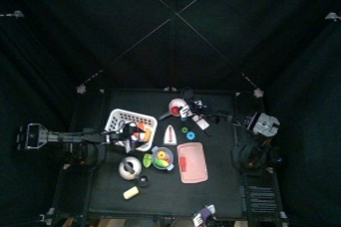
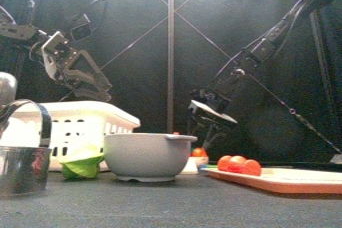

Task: Place carrot top in pan

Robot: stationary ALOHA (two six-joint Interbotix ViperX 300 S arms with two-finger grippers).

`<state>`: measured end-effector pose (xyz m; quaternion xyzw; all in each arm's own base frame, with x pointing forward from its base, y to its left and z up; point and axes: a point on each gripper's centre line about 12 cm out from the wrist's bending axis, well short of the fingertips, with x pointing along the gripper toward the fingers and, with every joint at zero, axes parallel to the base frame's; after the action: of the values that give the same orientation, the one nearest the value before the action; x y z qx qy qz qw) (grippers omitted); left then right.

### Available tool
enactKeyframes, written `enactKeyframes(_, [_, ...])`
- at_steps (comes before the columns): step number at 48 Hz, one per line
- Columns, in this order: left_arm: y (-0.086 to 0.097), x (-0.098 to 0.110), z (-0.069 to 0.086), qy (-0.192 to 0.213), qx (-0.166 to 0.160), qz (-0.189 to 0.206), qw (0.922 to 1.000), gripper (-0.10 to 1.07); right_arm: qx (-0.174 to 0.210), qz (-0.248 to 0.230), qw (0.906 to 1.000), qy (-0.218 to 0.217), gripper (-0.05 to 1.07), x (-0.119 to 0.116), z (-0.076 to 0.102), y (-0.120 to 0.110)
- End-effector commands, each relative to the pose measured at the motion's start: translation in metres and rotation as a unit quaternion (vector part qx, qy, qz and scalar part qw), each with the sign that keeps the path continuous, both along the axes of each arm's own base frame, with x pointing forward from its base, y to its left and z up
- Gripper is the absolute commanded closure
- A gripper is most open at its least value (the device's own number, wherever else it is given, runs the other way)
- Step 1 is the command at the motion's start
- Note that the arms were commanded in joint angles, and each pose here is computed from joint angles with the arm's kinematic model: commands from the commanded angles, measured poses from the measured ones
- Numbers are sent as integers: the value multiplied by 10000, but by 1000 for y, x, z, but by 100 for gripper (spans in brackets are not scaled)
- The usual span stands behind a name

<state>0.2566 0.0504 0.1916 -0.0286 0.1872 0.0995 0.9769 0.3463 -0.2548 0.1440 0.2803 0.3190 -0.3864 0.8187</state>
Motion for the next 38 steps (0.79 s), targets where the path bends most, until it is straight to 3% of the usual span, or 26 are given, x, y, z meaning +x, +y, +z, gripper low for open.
enactKeyframes(1, [0, 3, 5, -103, 34, -14, 9999, 4, -118, -27, 9997, -196, 6, 4, 16, -5])
enactKeyframes(38, [0, 2, 3, -73, 28, -14, 10000, 4, -109, 48, 9997, 222, 4, 3, 18, 6])
